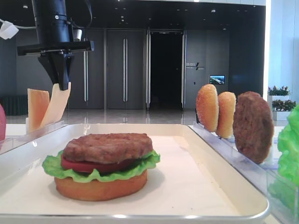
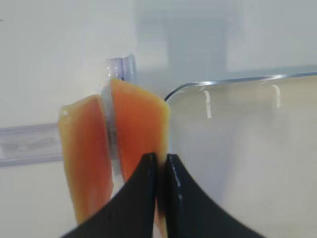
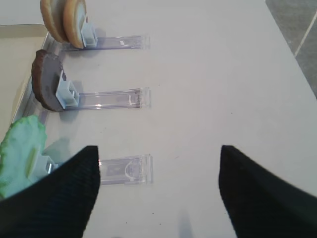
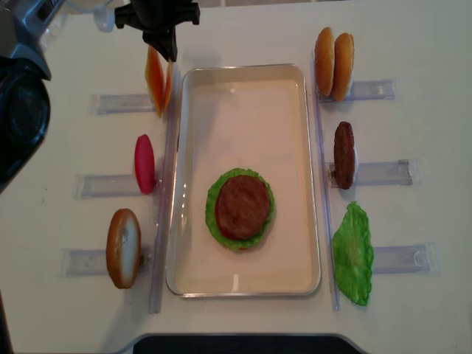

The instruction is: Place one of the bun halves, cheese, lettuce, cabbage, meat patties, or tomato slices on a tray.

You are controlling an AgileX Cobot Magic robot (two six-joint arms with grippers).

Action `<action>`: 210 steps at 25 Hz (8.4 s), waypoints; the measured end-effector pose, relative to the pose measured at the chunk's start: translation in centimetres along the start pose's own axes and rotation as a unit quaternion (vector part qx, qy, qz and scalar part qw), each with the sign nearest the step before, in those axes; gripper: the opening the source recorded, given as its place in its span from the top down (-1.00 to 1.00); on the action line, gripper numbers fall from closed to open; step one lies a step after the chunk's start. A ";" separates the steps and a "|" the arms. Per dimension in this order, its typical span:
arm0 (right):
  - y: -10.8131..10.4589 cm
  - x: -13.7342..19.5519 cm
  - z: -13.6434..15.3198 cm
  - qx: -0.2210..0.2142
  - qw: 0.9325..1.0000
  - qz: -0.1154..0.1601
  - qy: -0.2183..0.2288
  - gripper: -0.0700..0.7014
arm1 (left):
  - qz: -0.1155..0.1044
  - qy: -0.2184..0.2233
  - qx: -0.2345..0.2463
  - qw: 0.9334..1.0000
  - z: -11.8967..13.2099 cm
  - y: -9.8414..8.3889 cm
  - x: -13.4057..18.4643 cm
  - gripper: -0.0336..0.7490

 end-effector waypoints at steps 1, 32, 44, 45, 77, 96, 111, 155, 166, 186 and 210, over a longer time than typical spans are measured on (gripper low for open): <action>0.0 0.0 0.0 0.000 1.000 0.000 0.000 -0.50 | 0.000 -0.005 0.000 1.000 -0.4 0.0 -0.1 0.86; 0.0 0.0 0.0 0.000 1.000 0.000 0.000 -0.50 | 0.000 -0.036 0.137 0.990 -10.1 -3.9 5.2 0.86; 0.0 0.0 0.0 0.000 1.000 0.001 0.000 -0.50 | 0.066 -0.016 0.159 0.985 -10.6 -9.1 7.8 0.86; 0.0 0.0 0.0 0.000 1.000 0.001 0.000 -0.50 | 0.071 -0.010 0.161 0.984 -10.3 -9.5 8.2 0.86; 0.0 0.0 0.0 0.000 1.000 0.001 0.000 -0.50 | 0.012 -0.092 0.310 0.946 -4.3 -12.2 19.6 0.86; 0.0 0.0 0.0 0.000 1.000 0.001 0.000 -0.50 | 0.008 -0.070 0.347 0.935 -2.7 -13.3 20.0 0.86; 0.0 0.0 0.0 0.000 1.000 0.001 0.000 -0.50 | 0.025 -0.069 0.329 0.941 -2.2 -12.6 20.0 0.86; 0.0 0.0 0.0 0.000 1.000 0.001 0.000 -0.50 | 0.052 -0.072 0.261 0.961 -1.0 -10.8 20.0 -0.46; 0.0 0.0 0.0 0.000 1.000 0.001 0.000 -0.50 | 0.063 -0.037 0.227 0.971 -1.9 -10.1 19.6 -0.53; 0.0 0.0 0.0 0.000 1.000 0.001 0.000 -0.50 | 0.134 0.067 0.052 0.987 -8.2 -5.4 18.1 -0.53; 0.0 0.0 0.0 0.000 1.000 0.001 0.000 -0.50 | -0.022 0.044 -0.014 0.999 -9.0 7.3 16.1 -0.53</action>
Point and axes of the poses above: a point on each arm's last joint axis where the gripper is mounted, z pointing out along that axis toward the gripper, y along the wrist's bending axis when the last joint is at zero, x = y × z, the point moved 6 cm from there along z, pointing out along that axis toward the gripper, and after that the axes turned 8 degrees about z, right-handed, at the moved point
